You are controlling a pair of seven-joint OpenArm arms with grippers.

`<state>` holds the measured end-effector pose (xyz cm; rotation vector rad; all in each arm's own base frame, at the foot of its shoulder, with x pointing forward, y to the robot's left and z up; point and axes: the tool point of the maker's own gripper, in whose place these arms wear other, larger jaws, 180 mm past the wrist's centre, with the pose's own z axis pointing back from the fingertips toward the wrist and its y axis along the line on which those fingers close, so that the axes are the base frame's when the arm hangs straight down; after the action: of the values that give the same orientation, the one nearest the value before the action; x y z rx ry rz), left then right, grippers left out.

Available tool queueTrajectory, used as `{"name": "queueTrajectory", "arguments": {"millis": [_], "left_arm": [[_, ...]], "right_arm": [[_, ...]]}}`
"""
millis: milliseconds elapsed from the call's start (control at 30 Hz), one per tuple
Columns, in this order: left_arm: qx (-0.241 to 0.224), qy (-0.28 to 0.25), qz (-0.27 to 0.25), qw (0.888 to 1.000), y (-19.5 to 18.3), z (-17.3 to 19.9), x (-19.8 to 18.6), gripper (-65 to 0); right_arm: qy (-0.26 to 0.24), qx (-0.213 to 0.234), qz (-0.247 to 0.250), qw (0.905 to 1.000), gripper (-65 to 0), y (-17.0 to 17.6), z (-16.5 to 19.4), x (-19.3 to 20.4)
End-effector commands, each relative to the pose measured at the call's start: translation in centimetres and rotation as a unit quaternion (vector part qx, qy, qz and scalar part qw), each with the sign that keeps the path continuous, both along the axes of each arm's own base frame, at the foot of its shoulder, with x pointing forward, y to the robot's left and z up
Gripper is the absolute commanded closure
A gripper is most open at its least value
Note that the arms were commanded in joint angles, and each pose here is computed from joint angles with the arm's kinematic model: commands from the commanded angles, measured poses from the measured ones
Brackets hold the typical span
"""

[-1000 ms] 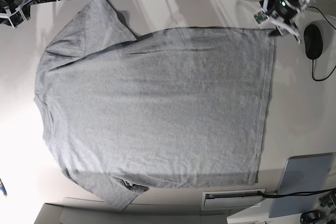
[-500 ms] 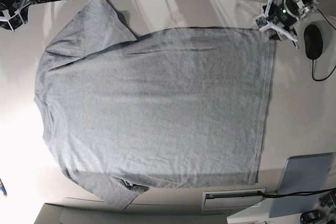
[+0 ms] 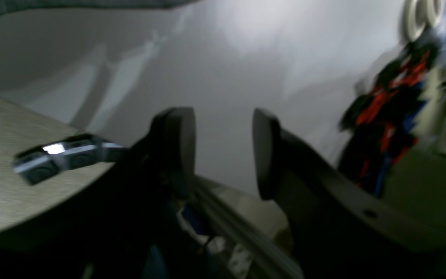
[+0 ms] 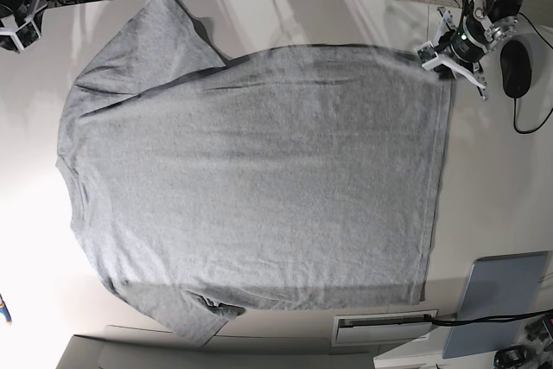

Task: Fold the T-shirt properly
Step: 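Move both grippers to the shirt's shoulder corners and grasp them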

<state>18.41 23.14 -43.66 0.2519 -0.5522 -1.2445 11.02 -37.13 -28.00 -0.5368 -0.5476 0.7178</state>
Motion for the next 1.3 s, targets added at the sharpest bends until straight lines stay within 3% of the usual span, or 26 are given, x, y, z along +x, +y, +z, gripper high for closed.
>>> {"name": "queueTrajectory", "arguments": {"millis": [0,133,367,467,833,1267], "left_arm": [[0.022,0.046,-0.006,0.999,0.8,-1.2,-2.0,0.0],[0.022,0.045,-0.005,0.999,0.8,-1.2,-2.0,0.0],[0.022,0.043,-0.005,0.999,0.9,-1.1,-1.9,0.0],[0.022,0.044,-0.005,0.999,0.9,-1.1,-1.9,0.0],[0.022,0.043,-0.005,0.999,0.9,-1.1,-1.9,0.0],[0.022,0.041,-0.004,0.999,0.9,-1.1,-1.8,0.0]], "right_arm": [[-0.008,-0.015,0.020,0.9996,-24.5,0.1,0.7,0.6],[0.039,-0.061,0.082,0.9940,-24.5,1.2,-1.2,0.9],[0.095,-0.156,0.206,0.9614,-24.5,4.2,-5.1,2.6],[0.101,-0.148,0.234,0.9557,-24.4,5.9,-6.2,3.2],[0.141,-0.115,0.260,0.9484,-24.4,7.7,-11.3,3.0],[0.126,-0.097,0.288,0.9444,-24.4,10.4,-13.7,6.7]]}}
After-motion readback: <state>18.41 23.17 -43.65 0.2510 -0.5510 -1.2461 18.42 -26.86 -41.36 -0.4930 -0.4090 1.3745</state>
